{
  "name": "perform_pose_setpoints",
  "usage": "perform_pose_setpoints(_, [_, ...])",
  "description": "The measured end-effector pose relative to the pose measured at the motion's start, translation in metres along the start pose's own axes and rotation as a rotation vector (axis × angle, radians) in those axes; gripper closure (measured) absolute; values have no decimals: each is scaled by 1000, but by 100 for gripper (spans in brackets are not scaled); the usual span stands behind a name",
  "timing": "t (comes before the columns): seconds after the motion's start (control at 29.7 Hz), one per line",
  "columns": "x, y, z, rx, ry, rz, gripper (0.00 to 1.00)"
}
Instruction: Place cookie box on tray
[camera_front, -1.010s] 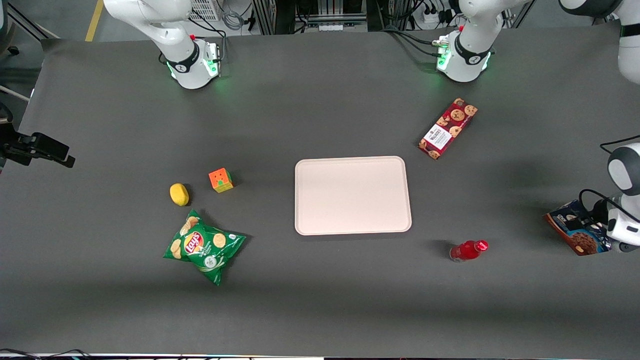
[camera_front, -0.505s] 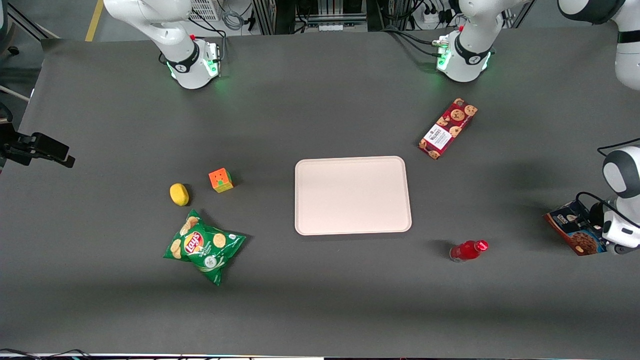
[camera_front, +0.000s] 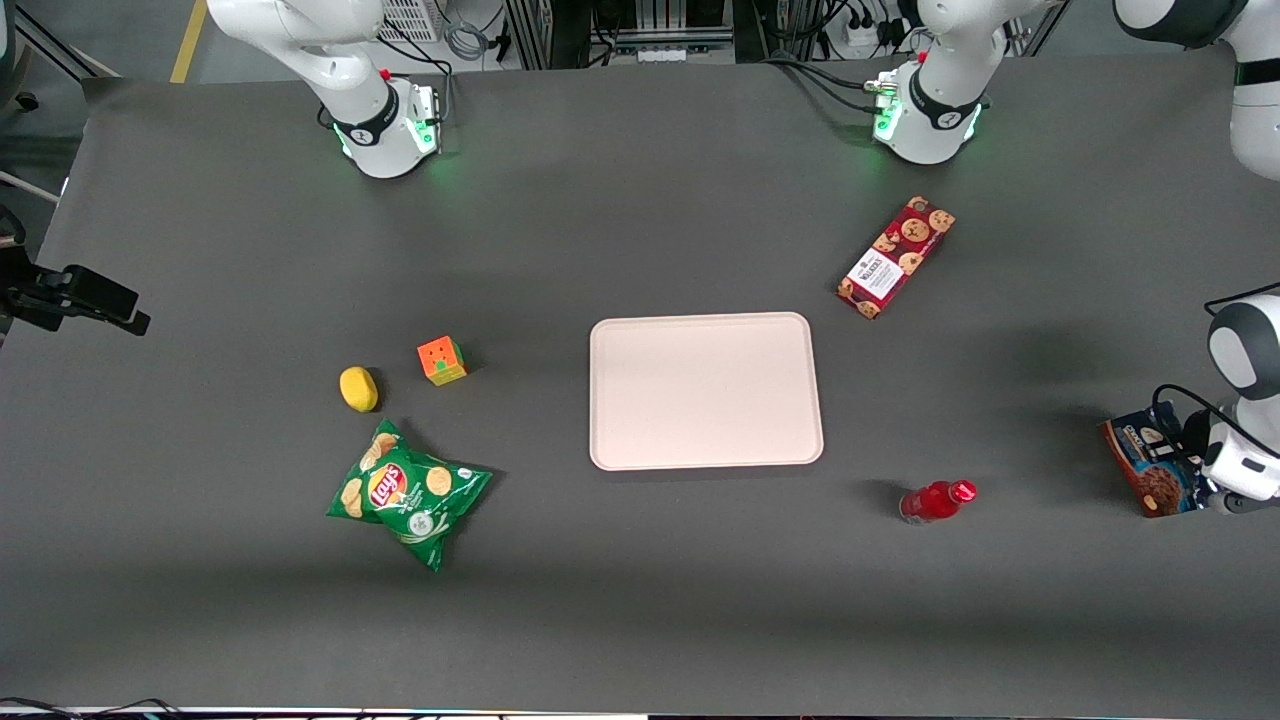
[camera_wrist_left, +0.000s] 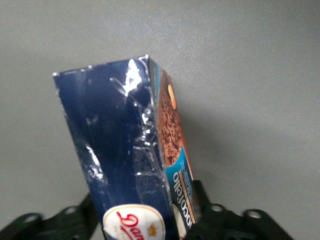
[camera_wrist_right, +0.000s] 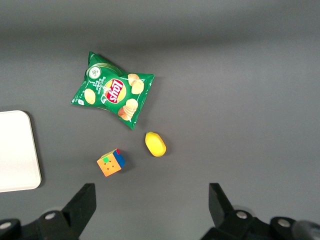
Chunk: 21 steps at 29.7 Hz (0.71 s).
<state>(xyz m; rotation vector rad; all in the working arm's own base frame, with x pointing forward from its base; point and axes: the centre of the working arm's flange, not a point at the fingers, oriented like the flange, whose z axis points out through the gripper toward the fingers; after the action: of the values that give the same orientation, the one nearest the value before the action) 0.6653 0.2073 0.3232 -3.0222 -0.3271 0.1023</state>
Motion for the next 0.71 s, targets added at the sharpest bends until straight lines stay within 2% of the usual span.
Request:
perform_pose_setpoints(0.13, [-3, 2, -66, 4, -23, 23, 85])
perform_pose_setpoints(0.4, [-24, -6, -169, 10, -36, 64, 85])
perform_pose_setpoints(0.54, [-39, -6, -206, 8, -57, 66, 85])
perform_pose_setpoints(0.71, [-52, 1, -228, 0, -65, 77, 86])
